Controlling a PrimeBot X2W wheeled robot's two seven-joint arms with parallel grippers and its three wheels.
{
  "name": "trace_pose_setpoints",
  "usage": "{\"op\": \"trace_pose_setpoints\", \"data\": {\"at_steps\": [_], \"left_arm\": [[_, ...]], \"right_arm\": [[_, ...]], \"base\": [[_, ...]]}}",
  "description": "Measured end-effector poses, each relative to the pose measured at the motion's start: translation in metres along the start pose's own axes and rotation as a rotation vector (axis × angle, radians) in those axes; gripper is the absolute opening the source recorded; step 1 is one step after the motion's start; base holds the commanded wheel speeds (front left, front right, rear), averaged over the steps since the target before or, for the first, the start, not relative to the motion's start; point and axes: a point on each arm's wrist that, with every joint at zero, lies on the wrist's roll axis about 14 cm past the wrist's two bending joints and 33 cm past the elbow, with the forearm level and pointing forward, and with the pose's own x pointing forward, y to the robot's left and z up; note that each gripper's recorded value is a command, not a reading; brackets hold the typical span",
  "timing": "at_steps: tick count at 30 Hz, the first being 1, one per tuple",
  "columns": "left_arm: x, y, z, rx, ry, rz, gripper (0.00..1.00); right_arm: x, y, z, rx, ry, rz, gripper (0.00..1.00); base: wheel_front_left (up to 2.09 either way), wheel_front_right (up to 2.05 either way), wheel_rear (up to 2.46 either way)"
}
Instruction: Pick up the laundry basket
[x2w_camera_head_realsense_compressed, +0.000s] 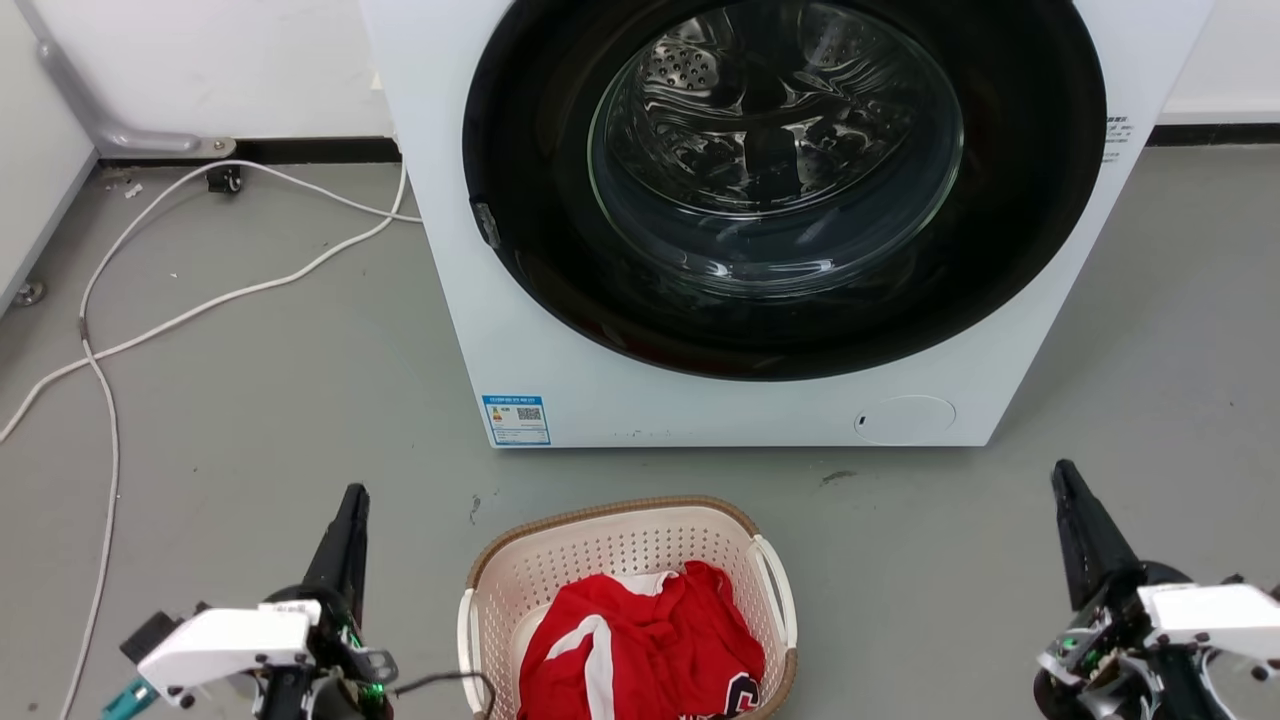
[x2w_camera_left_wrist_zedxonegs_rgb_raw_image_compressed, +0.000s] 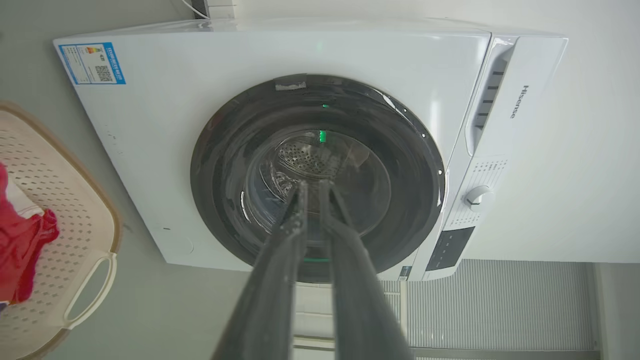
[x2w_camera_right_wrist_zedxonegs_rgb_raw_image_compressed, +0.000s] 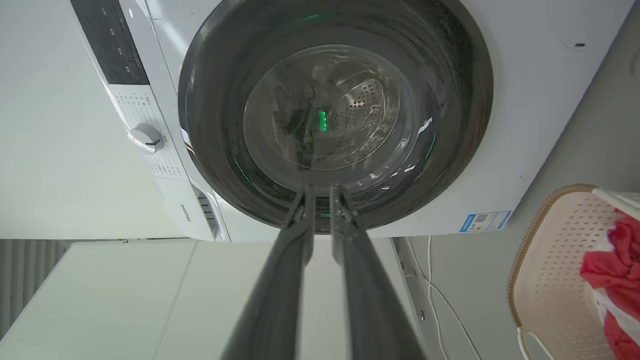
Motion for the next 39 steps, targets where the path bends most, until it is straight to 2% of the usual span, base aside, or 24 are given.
{"op": "trace_pose_setpoints", "data": {"at_steps": [5,9,14,39], "left_arm": [[-0.01,0.021,-0.002,-0.007,-0.003,0.062,1.0],[-0.009,0.017,0.0,0.004,-0.018,0.051,1.0],[-0.008,0.015,0.003,0.073,-0.036,0.046,1.0],[-0.004,-0.005,0.002,0.61,-0.063,0.019,1.0]], "right_arm": [[-0.01,-0.022,0.001,0.005,-0.01,-0.066,1.0],[-0.01,-0.023,0.002,-0.02,-0.023,-0.068,1.0],[-0.009,-0.02,0.005,-0.096,-0.038,-0.064,1.0],[-0.006,0.017,-0.004,-0.727,-0.039,0.044,1.0]], "base": [[0.0,0.0,0.0],[0.0,0.0,0.0],[0.0,0.0,0.0],[0.0,0.0,0.0]]}}
